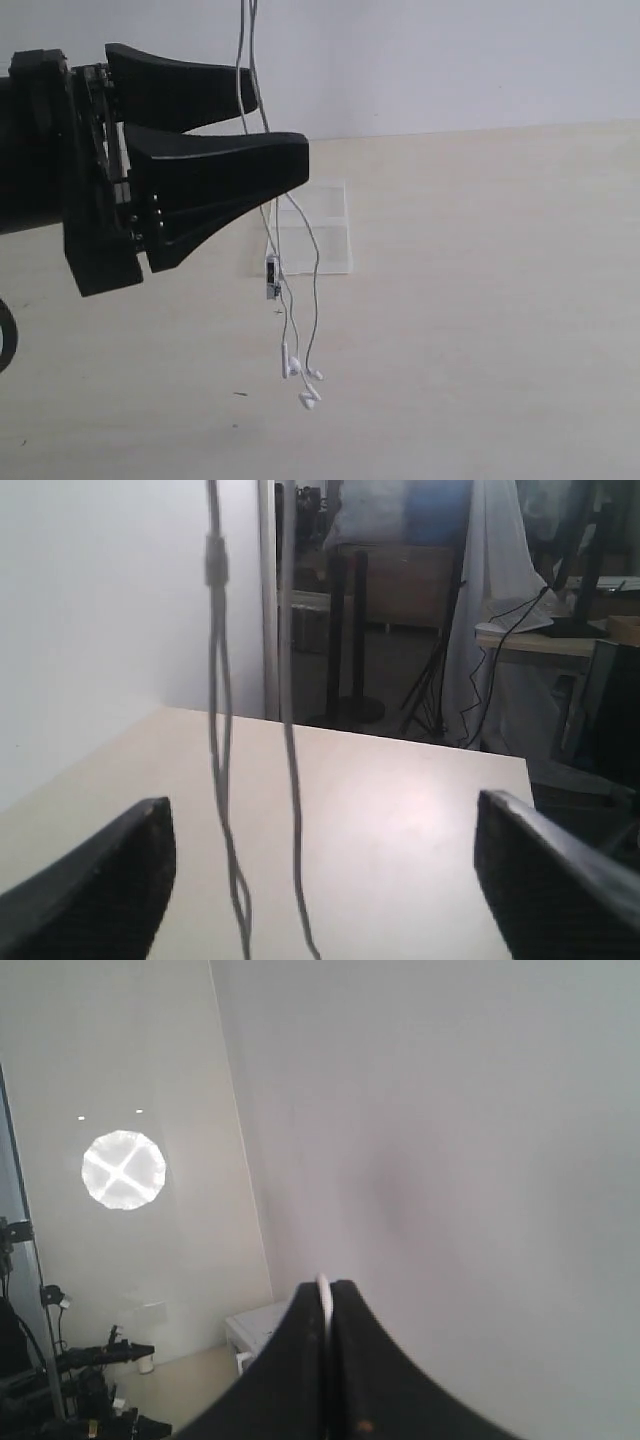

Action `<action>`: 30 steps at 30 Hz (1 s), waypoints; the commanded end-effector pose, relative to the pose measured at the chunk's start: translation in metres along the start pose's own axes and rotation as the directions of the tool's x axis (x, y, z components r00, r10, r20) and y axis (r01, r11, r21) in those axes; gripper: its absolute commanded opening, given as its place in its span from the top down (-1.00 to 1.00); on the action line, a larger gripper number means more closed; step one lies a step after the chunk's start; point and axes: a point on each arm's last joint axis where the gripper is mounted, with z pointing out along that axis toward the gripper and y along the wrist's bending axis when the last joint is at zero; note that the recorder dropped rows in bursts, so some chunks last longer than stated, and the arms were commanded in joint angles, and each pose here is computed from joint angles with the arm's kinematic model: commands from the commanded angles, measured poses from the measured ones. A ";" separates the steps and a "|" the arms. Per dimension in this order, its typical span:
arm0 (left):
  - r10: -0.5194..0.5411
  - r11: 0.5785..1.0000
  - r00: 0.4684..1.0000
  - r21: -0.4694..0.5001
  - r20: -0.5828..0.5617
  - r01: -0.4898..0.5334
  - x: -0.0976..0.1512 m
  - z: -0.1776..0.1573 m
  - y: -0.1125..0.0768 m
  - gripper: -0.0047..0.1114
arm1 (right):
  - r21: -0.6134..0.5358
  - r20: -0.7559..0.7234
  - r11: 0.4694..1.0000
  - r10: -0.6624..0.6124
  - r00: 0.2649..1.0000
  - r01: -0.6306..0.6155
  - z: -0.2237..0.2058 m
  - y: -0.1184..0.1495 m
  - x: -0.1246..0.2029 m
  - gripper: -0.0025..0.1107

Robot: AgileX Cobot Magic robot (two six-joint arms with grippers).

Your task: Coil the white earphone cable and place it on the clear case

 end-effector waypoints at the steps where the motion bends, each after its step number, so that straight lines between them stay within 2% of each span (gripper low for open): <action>1: -0.014 1.000 1.000 -0.010 -0.004 0.014 0.002 0.003 0.003 -0.40 | -0.011 0.053 1.000 0.010 0.999 -0.010 0.000 0.001 -0.005 0.96; 6: -0.035 0.999 0.999 0.008 -0.011 0.035 0.009 0.009 0.006 -0.17 | -0.027 0.054 1.000 0.013 0.998 -0.011 0.000 0.002 -0.005 0.96; 10: -0.076 0.997 0.997 0.005 0.009 0.076 0.012 0.013 0.010 -0.17 | -0.043 0.050 0.999 0.013 0.999 -0.010 0.000 0.004 -0.005 0.96; 16: -0.069 0.998 0.998 0.002 -0.005 0.069 0.017 0.016 0.013 -0.16 | -0.044 0.053 0.999 0.010 0.999 -0.008 -0.001 0.005 -0.006 0.96; 22: -0.063 0.998 0.998 0.004 -0.007 0.063 0.017 0.016 0.013 0.19 | -0.044 0.055 0.999 -0.001 0.999 0.003 -0.001 0.006 -0.007 0.96; 30: -0.060 0.998 0.998 0.004 -0.008 0.060 0.016 0.016 0.012 0.20 | 0.010 0.078 0.999 -0.039 0.996 0.039 -0.008 0.008 -0.016 0.96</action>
